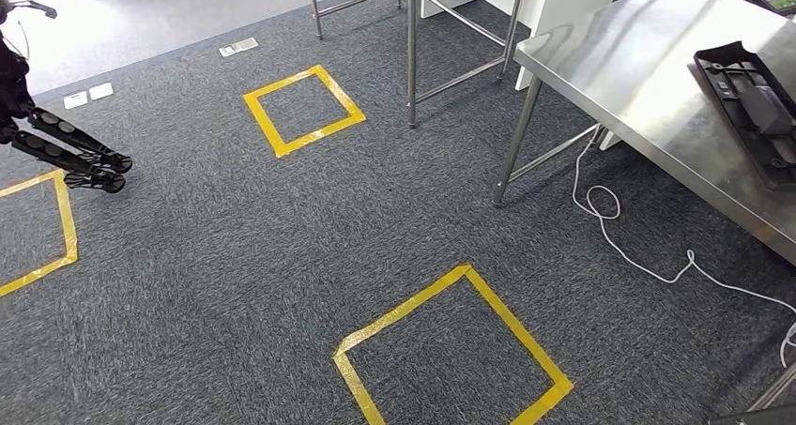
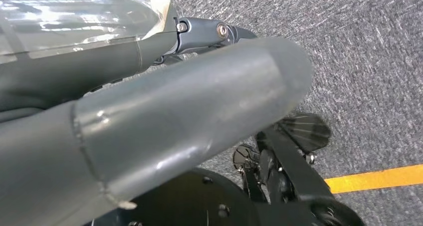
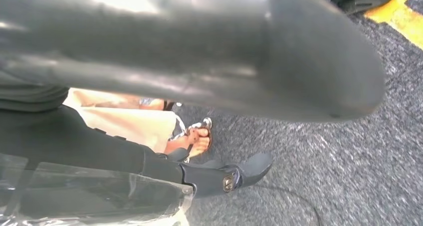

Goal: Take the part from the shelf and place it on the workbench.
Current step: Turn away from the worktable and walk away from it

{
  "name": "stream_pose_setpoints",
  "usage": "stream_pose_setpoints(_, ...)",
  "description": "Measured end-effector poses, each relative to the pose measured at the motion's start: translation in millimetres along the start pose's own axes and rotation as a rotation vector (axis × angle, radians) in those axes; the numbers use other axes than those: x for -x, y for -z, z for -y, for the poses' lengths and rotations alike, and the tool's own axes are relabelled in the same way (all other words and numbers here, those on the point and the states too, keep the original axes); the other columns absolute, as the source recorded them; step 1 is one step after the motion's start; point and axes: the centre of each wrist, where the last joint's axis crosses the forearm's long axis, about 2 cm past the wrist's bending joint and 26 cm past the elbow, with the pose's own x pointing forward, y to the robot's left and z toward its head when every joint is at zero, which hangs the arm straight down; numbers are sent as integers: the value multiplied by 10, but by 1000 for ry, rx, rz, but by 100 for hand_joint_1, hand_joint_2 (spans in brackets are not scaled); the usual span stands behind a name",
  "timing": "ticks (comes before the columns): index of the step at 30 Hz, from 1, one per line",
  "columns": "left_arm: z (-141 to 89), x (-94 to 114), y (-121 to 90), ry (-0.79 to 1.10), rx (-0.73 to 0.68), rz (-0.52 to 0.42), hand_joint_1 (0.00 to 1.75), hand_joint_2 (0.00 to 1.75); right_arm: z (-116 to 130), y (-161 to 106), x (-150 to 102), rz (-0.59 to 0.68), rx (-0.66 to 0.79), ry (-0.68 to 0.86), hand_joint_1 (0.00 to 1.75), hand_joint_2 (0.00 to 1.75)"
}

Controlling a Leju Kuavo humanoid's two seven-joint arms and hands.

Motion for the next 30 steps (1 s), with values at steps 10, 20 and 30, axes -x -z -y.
stream_pose_setpoints(10,-21,-73,19,-32,-19,21,0,0,-16,-13,-33,8,21,-39,0,0)
stream_pose_setpoints(20,-23,-86,21,-25,-30,30,0,0,-24,-16,-15,29,41,-125,0,0)
stream_pose_setpoints(30,-26,-61,17,12,-25,-8,0,0,-57,-32,-2,14,40,-144,0,0)
